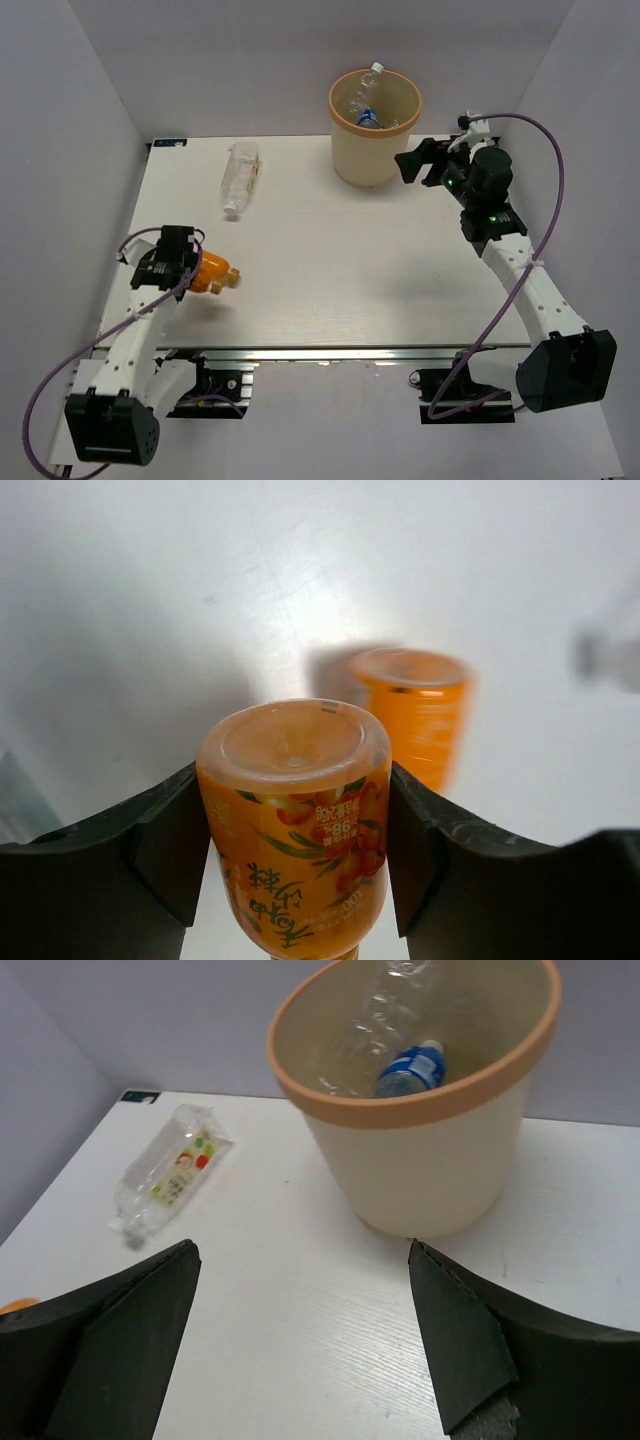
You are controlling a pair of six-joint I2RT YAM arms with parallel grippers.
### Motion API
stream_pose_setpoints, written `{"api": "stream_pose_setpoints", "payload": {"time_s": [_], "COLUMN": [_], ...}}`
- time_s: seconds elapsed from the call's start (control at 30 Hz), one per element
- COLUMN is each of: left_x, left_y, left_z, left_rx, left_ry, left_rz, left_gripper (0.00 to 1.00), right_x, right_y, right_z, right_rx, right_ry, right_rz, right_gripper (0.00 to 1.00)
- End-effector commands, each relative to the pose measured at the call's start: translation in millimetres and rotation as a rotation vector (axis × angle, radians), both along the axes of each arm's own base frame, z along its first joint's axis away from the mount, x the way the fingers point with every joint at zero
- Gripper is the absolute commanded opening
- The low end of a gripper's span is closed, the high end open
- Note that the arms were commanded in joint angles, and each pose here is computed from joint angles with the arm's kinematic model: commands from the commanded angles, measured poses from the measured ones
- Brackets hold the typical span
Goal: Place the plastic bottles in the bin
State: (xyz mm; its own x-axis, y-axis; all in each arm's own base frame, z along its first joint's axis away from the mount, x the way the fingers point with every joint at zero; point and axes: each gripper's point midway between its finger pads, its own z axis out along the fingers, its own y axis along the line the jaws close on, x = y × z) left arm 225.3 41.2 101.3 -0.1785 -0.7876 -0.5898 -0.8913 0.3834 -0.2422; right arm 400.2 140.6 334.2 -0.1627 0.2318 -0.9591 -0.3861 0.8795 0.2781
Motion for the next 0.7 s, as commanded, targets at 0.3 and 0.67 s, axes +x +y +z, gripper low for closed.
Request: {"api": "stream_pose_setpoints", "payload": {"time_s": [0.3,0.67], "left_x": [97.2,130.2], "left_y": [-74.5,-177.7], "left_z": [174.5,186.9], "left_rx": [-0.186,-0.256], "left_ry": [-0.782,-0.823], "left_rz": [-0.409,-0.509], "left_gripper": [0.32,0.31], "right_x": [-93.4,-130.3], "right_y": [107.2,203.3], "right_z": [2.6,-41.1], "right_rx": [0.015,-0.126], "right_ry": [-0.105,-0.066], "right_rz": [0.689,0.883], "right_gripper": [0.89,0.89]}}
